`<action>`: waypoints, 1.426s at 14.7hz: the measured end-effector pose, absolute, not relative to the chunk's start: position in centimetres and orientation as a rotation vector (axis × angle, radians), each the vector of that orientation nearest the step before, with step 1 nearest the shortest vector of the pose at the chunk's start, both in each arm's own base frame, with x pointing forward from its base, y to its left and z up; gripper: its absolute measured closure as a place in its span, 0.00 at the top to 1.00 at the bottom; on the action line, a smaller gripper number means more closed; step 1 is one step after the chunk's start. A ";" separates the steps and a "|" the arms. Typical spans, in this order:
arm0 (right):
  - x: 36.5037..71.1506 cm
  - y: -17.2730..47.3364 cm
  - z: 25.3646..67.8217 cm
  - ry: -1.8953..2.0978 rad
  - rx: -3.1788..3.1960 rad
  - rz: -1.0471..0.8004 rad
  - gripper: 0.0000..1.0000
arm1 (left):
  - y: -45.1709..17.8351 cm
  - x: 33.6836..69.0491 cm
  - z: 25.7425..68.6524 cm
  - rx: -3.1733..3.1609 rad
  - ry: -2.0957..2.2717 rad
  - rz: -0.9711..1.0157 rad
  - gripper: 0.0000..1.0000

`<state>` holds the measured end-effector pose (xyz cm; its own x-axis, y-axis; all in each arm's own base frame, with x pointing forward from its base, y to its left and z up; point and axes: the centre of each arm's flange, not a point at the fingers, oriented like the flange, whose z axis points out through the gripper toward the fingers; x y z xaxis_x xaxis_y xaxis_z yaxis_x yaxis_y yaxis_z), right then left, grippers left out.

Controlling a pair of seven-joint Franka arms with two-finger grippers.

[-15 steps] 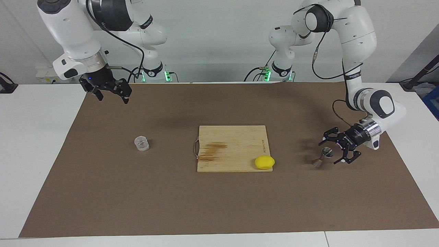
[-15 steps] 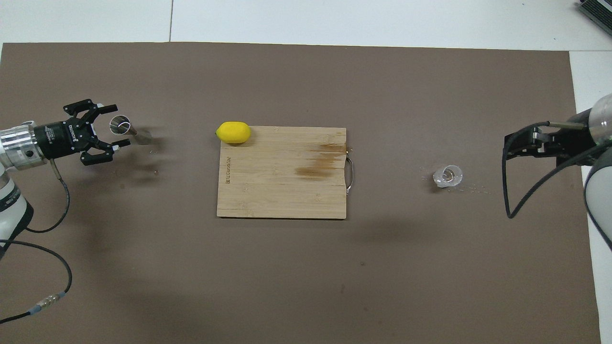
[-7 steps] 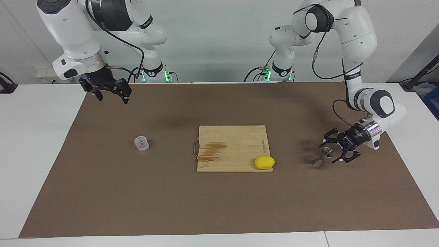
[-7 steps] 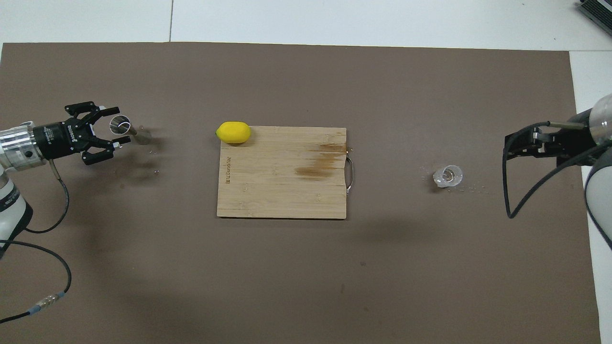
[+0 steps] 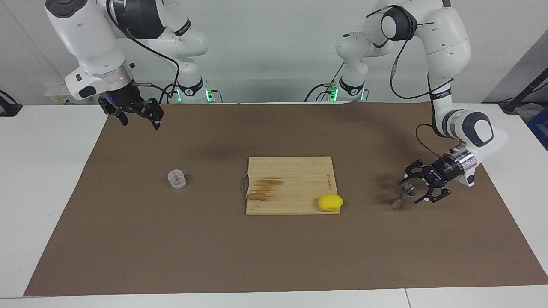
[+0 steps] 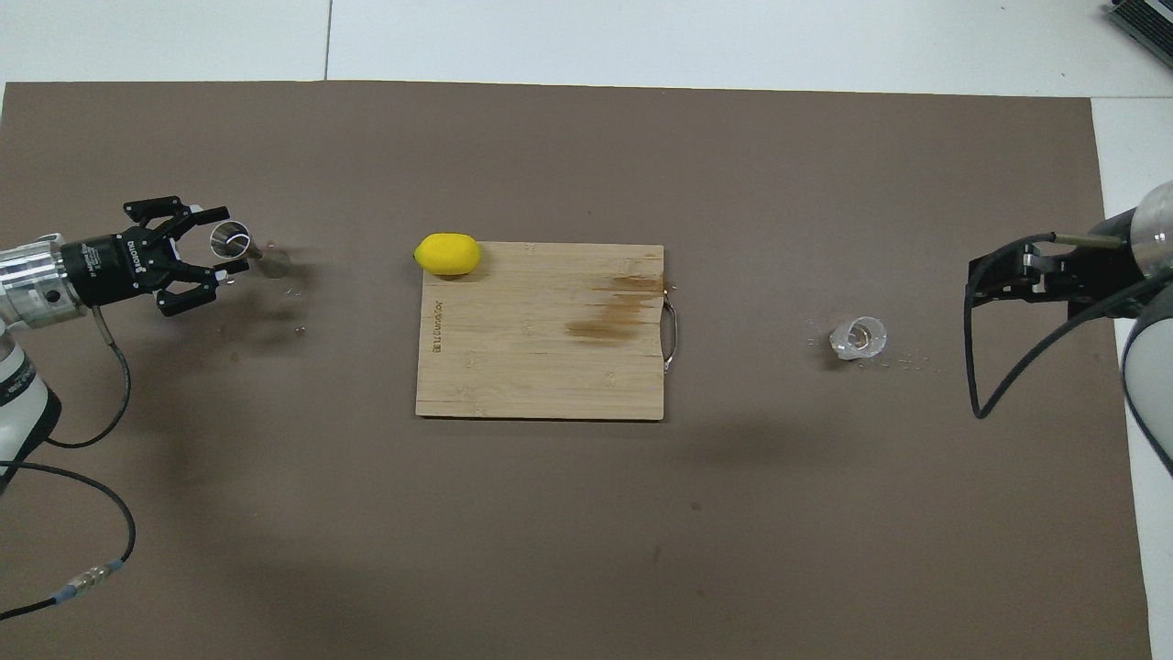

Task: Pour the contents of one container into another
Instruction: 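Close the left gripper around the small metal cup, then lift the metal cup with the left gripper and carry it onto the cutting board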

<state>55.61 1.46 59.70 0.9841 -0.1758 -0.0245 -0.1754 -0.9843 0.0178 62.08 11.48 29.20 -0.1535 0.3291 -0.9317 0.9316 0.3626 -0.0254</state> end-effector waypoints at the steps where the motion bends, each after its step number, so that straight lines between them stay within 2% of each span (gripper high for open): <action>1: 55.6 1.5 59.7 -0.276 3.114 -0.041 1.00 | 11.5 62.1 29.2 1.132 1.687 -0.806 0.57; 2: 55.6 1.5 59.7 -0.276 3.114 -0.041 1.00 | 11.5 62.1 29.2 1.132 1.687 -0.806 0.50; 11: 55.6 1.4 59.7 -0.278 3.113 -0.041 1.00 | 10.0 63.1 30.8 1.141 1.658 -0.837 0.50; 16: 55.6 1.2 59.7 -0.282 3.113 -0.041 1.00 | 1.7 64.9 34.6 1.243 1.514 -0.908 0.50; 21: 55.6 0.5 59.7 -0.304 3.111 -0.041 1.00 | -7.9 64.5 38.0 1.322 1.453 -0.999 0.50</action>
<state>55.62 0.45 59.70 0.9808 -0.1936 -0.0246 -0.1932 -0.9810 0.0178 64.52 -7.89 38.02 -0.0190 0.2639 -0.9644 0.9949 0.1006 0.0080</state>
